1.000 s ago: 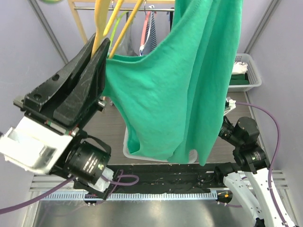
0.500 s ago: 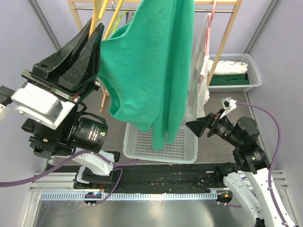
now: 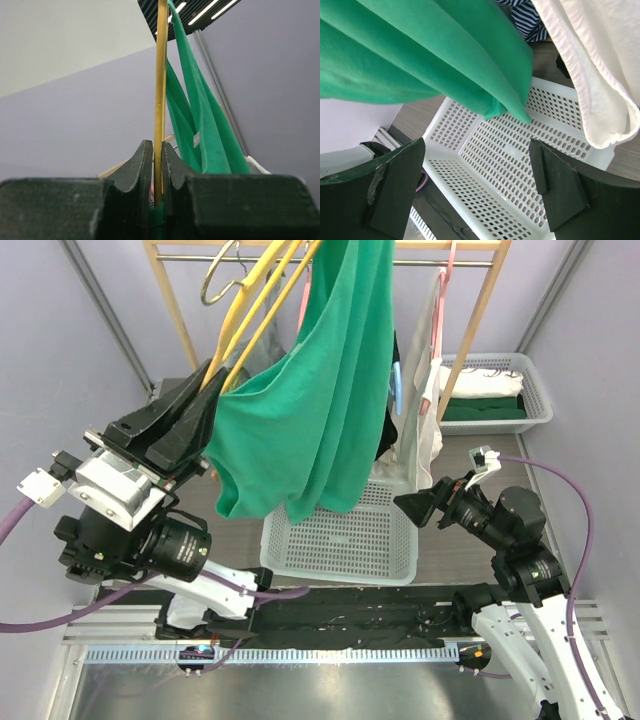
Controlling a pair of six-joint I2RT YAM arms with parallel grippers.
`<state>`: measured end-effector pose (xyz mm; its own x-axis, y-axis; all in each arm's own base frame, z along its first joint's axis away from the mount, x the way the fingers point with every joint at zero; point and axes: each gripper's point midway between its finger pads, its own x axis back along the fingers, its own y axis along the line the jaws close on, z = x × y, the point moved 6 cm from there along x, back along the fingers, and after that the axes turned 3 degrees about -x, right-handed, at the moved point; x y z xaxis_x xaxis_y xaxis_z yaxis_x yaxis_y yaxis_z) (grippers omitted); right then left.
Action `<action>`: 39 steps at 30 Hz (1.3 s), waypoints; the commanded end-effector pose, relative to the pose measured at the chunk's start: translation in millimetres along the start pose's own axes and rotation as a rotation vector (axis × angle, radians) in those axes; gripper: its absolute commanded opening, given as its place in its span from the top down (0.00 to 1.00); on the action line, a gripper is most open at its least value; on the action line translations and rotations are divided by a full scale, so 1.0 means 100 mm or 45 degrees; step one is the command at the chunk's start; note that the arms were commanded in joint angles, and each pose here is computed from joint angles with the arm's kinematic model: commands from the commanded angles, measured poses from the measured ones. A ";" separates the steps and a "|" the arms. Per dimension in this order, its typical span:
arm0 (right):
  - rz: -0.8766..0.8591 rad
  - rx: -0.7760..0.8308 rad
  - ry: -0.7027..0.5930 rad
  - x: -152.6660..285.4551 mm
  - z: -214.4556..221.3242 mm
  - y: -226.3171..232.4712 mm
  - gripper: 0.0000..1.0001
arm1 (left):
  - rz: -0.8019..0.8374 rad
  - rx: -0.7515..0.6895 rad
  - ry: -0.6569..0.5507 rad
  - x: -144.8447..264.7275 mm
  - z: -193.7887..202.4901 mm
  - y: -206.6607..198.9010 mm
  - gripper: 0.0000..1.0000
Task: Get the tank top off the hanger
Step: Pick up the hanger from the clothesline.
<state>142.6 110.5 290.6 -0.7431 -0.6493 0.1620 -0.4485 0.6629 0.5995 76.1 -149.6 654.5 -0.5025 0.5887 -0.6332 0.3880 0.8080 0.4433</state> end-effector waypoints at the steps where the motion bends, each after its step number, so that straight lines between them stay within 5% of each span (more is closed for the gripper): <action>1: 0.007 0.028 -0.036 -0.02 -0.08 0.01 0.06 | 0.135 0.361 0.146 0.21 0.17 -0.42 0.94; 7: 0.032 0.015 -0.048 -0.05 -0.12 0.00 0.07 | 0.151 0.222 0.216 0.22 0.34 -0.84 0.92; 9: 0.035 -0.003 -0.040 -0.08 -0.13 -0.01 0.08 | 0.133 0.192 0.241 0.12 0.42 -0.97 0.99; 13: 0.037 -0.002 -0.043 -0.06 -0.16 0.02 0.09 | -0.209 0.348 0.255 -0.24 0.60 -0.49 1.00; 17: 0.044 0.019 -0.069 0.01 -0.16 0.04 0.07 | -0.207 0.549 0.168 -0.32 0.38 -0.05 0.98; 20: -0.046 -0.018 -0.155 -0.02 -0.24 0.13 0.02 | -0.122 0.595 0.152 -0.37 0.32 -0.14 0.97; 24: -0.295 -0.110 -0.523 -0.09 -0.60 0.34 0.00 | -0.128 0.597 0.145 -0.41 0.36 -0.22 0.97; 29: -0.179 -0.018 -0.745 -0.39 -1.07 0.63 0.00 | -0.221 0.622 0.102 -0.48 0.34 -0.16 0.98; 31: -0.120 0.213 -0.598 -0.79 -0.70 0.98 0.00 | -0.236 0.619 0.105 -0.50 0.36 -0.15 0.98; 33: 0.067 0.319 -0.721 -0.87 -0.65 1.30 0.00 | -0.262 0.624 0.111 -0.49 0.38 -0.15 0.98; 34: 0.052 0.527 -0.608 -1.08 -0.23 1.56 0.00 | -0.271 0.628 0.109 -0.49 0.39 -0.15 0.98; 39: -0.169 0.353 -0.597 -1.32 0.15 2.17 0.00 | -0.318 0.651 0.104 -0.39 0.38 -0.04 0.98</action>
<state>129.8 344.7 357.1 -0.6835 -0.7112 -0.1643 -0.7248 0.6347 0.2678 140.6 -175.3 645.0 -0.6908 0.4833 -0.5377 0.0842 0.7924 0.6042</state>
